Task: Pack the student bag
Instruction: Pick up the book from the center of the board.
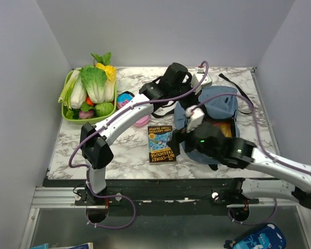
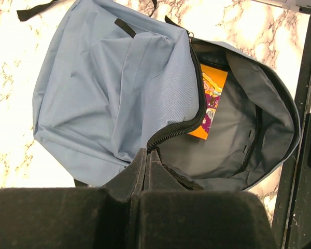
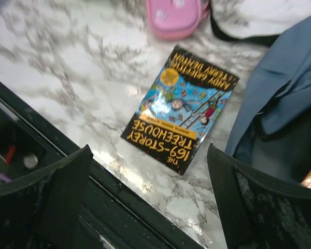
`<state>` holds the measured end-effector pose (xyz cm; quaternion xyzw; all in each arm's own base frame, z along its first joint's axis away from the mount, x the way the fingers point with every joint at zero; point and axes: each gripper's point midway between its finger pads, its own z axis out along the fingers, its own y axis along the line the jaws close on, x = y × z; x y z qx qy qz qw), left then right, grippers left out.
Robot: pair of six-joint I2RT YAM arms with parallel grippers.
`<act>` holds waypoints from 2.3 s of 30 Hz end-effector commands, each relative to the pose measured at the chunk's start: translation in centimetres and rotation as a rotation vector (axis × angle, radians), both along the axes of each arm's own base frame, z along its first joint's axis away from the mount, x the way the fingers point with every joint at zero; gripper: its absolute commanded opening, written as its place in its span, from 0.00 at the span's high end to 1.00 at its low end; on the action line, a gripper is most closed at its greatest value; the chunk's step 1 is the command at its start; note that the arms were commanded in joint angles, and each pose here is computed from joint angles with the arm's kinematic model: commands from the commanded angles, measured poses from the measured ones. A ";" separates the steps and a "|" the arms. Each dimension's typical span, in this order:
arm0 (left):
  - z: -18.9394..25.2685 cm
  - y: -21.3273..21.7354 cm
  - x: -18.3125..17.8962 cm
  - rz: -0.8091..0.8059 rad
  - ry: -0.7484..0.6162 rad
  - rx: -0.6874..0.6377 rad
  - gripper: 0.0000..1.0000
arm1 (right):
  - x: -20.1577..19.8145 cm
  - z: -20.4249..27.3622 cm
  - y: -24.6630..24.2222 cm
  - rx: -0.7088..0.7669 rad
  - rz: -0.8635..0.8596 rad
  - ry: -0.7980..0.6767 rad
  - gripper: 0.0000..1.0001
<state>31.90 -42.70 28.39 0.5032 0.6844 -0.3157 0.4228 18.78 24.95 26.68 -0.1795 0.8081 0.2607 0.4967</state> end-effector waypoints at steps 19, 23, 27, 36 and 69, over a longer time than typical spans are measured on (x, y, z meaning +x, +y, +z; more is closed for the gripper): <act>3.2 0.1 -0.4 -0.001 0.067 -0.097 1.00 | -3.1 -20.4 11.6 -0.566 0.176 -0.142 0.00; 2.6 0.0 -0.9 -0.016 0.083 -0.094 1.00 | -2.4 -20.9 12.4 -0.565 0.159 -0.173 0.00; 2.6 0.0 -1.1 -0.023 0.088 -0.098 1.00 | -1.9 -22.5 12.2 -0.596 0.131 -0.180 0.00; 2.7 0.1 -1.5 -0.038 0.092 -0.106 1.00 | -0.7 -25.1 9.2 -0.581 0.012 -0.100 0.02; 4.4 0.5 -1.4 -0.008 0.052 -0.146 1.00 | -1.2 -9.1 8.1 -0.298 0.008 -0.186 0.99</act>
